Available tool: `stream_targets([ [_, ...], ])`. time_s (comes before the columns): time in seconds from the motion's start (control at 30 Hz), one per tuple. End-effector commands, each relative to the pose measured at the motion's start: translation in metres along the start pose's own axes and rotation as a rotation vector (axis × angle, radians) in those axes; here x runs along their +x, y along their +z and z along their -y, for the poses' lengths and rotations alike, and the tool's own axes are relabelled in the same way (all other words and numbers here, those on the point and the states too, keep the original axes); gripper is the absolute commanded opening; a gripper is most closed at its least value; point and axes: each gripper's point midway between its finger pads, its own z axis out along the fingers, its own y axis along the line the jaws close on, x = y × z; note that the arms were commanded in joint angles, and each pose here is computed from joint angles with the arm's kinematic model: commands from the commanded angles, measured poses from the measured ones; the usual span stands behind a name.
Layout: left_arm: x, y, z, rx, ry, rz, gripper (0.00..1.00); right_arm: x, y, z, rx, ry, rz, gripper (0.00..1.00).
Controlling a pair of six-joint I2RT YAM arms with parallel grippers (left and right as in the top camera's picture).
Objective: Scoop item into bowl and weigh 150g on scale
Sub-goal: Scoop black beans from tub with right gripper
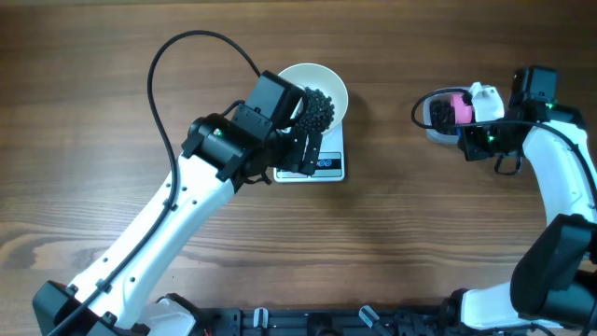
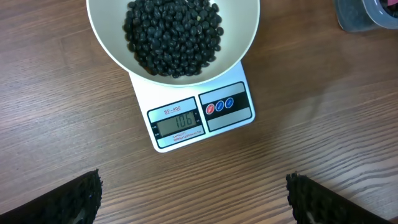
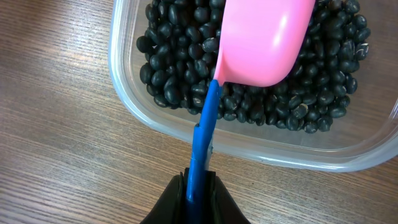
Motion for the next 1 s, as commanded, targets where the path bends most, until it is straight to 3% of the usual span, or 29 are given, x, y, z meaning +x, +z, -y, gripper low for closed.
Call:
stream_targets([
  [0.0,-0.006,-0.008,0.001,0.001,0.015,0.030,1.00,-0.010,-0.011,-0.019,-0.071,-0.031,0.057,0.04],
  [0.97,-0.006,-0.009,0.001,0.001,0.015,0.030,1.00,-0.002,-0.020,-0.020,-0.191,0.032,0.089,0.04],
])
